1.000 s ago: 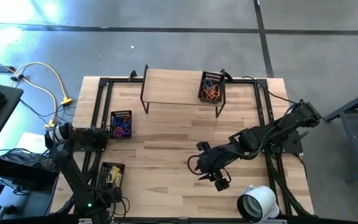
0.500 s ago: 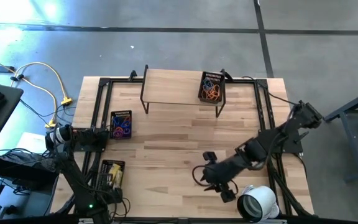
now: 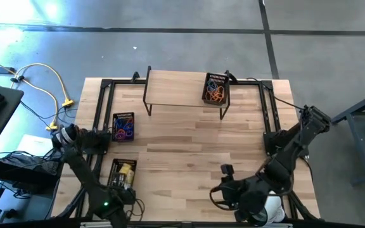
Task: Pick & Place Office Desk Supplies
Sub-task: Put the bottom black bin on the shelf
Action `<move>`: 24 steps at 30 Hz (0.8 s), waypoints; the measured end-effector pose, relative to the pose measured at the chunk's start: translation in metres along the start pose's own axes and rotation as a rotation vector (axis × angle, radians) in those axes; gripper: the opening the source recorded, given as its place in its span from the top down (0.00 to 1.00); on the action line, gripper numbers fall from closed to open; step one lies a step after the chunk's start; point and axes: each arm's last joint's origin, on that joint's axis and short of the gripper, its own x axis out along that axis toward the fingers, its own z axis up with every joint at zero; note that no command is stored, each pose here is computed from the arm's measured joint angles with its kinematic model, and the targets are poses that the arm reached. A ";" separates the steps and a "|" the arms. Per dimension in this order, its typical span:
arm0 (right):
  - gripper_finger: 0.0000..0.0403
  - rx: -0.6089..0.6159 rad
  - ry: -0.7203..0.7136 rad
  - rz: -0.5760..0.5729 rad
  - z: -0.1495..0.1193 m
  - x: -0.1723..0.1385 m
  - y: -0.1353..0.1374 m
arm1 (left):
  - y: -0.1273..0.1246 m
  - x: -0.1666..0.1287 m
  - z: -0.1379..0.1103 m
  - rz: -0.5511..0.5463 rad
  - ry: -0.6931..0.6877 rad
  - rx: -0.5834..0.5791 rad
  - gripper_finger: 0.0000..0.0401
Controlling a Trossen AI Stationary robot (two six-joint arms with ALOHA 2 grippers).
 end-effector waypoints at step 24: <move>0.60 0.238 -0.223 -0.088 -0.071 0.035 0.023 | 0.126 -0.113 0.085 0.207 -0.195 0.210 1.00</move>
